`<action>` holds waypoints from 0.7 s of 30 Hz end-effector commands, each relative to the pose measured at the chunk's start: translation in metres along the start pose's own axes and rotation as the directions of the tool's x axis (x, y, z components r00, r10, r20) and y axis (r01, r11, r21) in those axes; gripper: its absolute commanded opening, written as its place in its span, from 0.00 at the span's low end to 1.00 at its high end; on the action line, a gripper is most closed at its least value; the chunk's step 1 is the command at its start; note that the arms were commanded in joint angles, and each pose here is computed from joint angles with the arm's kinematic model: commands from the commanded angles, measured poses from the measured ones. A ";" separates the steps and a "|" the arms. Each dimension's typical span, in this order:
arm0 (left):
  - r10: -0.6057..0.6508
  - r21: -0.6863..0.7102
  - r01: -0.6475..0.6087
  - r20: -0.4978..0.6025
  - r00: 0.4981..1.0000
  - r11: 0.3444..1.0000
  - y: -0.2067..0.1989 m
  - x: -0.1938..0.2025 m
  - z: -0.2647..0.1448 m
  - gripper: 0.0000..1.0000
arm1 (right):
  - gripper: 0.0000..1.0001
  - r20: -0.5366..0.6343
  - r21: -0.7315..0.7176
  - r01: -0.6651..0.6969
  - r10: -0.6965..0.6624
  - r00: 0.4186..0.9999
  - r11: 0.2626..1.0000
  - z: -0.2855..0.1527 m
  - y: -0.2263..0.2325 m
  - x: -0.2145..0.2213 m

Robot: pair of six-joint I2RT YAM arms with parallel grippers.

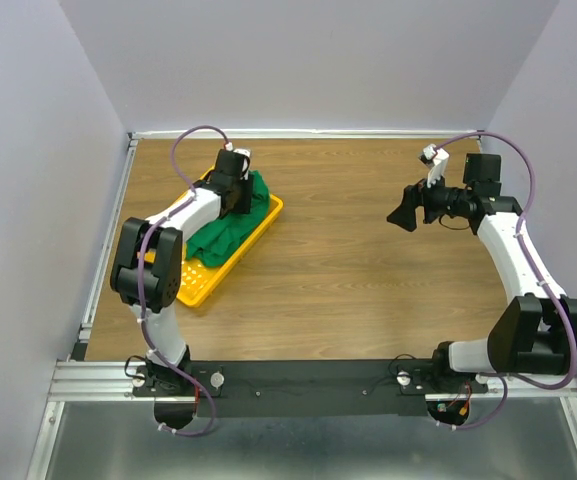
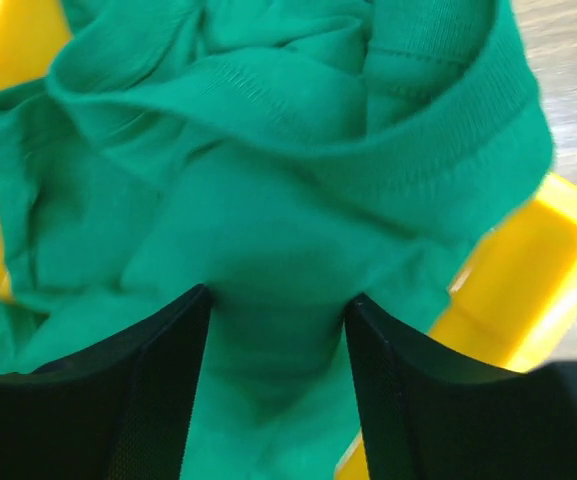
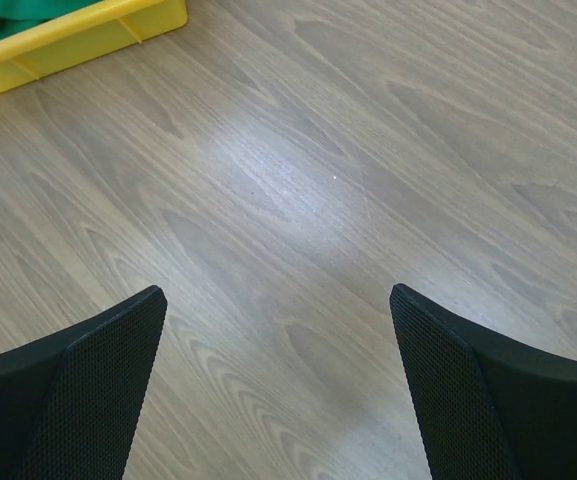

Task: Fold and stack the t-shirts
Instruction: Grab the tshirt from the pile, then move the tshirt to the center of the board

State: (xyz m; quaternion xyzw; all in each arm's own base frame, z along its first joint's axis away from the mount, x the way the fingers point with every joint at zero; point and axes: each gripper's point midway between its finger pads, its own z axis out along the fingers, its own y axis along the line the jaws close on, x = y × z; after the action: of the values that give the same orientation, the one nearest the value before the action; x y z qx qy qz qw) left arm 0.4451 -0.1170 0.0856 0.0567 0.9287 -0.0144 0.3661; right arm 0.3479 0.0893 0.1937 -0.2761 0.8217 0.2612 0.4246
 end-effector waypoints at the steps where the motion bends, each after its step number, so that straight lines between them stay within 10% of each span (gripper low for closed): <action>1: 0.066 -0.036 -0.065 0.005 0.998 0.997 0.005 -0.011 0.005 0.56 | 1.00 0.005 -0.030 0.003 -0.003 1.000 1.000 -0.004 0.008 -0.003; 2: 0.072 -0.025 -0.072 0.011 0.997 0.997 0.003 -0.015 0.004 0.13 | 1.00 0.008 -0.030 0.004 -0.004 1.000 1.000 -0.004 0.008 -0.004; 3: 0.069 -0.032 -0.068 0.039 0.997 0.997 0.003 -0.027 -0.005 0.00 | 1.00 0.013 -0.027 0.011 -0.010 1.000 1.000 -0.006 0.009 -0.007; 7: 0.025 0.038 -0.043 0.386 0.922 0.998 -0.018 -0.133 -0.117 0.00 | 1.00 0.041 -0.013 0.061 -0.060 0.997 0.998 -0.016 0.012 -0.022; 11: -0.111 0.337 -0.237 0.755 0.646 0.911 -0.069 -0.230 -0.316 0.00 | 1.00 0.076 0.022 0.109 -0.110 0.991 0.994 -0.028 0.013 -0.041; 16: -0.275 0.479 -0.444 0.850 0.449 0.757 -0.100 -0.257 -0.455 0.00 | 1.00 0.086 0.104 0.127 -0.136 0.987 0.987 -0.038 0.000 -0.056; 21: -0.392 0.543 -0.522 0.839 0.378 0.658 -0.116 -0.262 -0.513 0.00 | 1.00 0.087 0.174 0.123 -0.140 0.986 0.977 -0.048 -0.014 -0.064</action>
State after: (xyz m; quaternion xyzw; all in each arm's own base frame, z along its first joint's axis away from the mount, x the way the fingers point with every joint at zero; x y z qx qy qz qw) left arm 0.2567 -0.1802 0.6671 0.1866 0.4322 -0.3342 0.8165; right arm 0.3573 0.0778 0.2570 -0.2921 0.7944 0.2122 0.4885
